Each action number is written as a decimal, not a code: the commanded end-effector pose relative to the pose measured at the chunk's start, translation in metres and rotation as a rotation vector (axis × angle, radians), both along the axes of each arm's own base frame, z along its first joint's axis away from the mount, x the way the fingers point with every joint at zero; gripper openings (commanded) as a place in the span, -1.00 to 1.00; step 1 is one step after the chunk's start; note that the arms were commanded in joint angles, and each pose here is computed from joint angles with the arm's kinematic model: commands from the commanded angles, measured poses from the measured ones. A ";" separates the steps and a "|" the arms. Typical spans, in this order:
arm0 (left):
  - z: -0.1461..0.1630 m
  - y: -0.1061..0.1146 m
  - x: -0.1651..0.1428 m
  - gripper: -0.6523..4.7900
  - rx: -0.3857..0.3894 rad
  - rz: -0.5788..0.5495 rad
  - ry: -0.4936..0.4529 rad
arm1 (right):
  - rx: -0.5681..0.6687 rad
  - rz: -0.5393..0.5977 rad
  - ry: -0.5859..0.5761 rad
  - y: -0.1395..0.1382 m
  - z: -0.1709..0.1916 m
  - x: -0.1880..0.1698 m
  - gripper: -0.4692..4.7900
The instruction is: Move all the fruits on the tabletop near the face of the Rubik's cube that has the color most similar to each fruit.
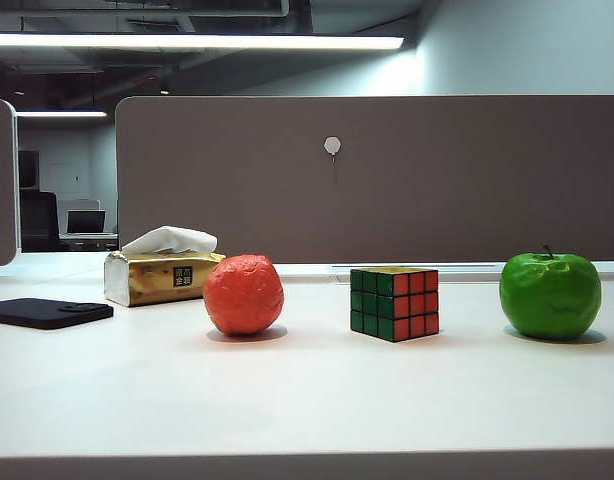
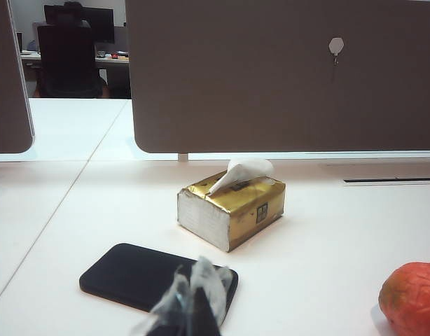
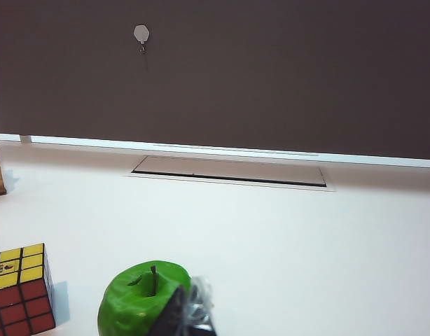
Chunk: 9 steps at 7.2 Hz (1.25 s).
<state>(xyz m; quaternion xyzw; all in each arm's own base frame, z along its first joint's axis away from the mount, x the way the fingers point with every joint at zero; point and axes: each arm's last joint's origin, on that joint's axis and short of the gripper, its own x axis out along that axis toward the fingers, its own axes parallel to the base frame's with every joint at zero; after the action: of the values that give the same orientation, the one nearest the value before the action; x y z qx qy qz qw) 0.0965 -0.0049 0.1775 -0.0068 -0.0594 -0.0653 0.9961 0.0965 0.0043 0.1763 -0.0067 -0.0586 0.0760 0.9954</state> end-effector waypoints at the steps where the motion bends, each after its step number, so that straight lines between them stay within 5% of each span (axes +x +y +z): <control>1: 0.002 0.000 0.000 -0.78 0.003 0.000 -0.013 | 0.003 0.002 -0.016 0.000 0.001 0.000 -0.82; 5: 0.002 0.000 0.000 -0.77 -0.012 -0.010 -0.010 | 0.004 0.002 -0.016 0.000 0.001 0.000 -0.82; 6: 0.002 -0.001 0.000 -0.78 -0.070 -0.047 -0.001 | 0.003 0.002 -0.018 0.000 0.002 0.000 -0.82; 7: 0.001 -0.008 -0.002 -0.78 -0.049 -0.301 0.012 | 0.003 0.007 -0.035 0.000 0.006 -0.001 -0.82; 9: 0.004 -0.011 -0.005 -0.78 -0.045 -0.390 0.063 | 0.003 0.006 0.013 0.000 0.018 -0.006 -0.82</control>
<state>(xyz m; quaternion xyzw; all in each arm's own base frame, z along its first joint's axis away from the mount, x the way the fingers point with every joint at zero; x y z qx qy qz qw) 0.0930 -0.0149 0.1778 -0.0393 -0.0399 -0.2449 0.9679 0.0929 0.0044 0.1900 -0.0070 -0.0633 0.0776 0.9949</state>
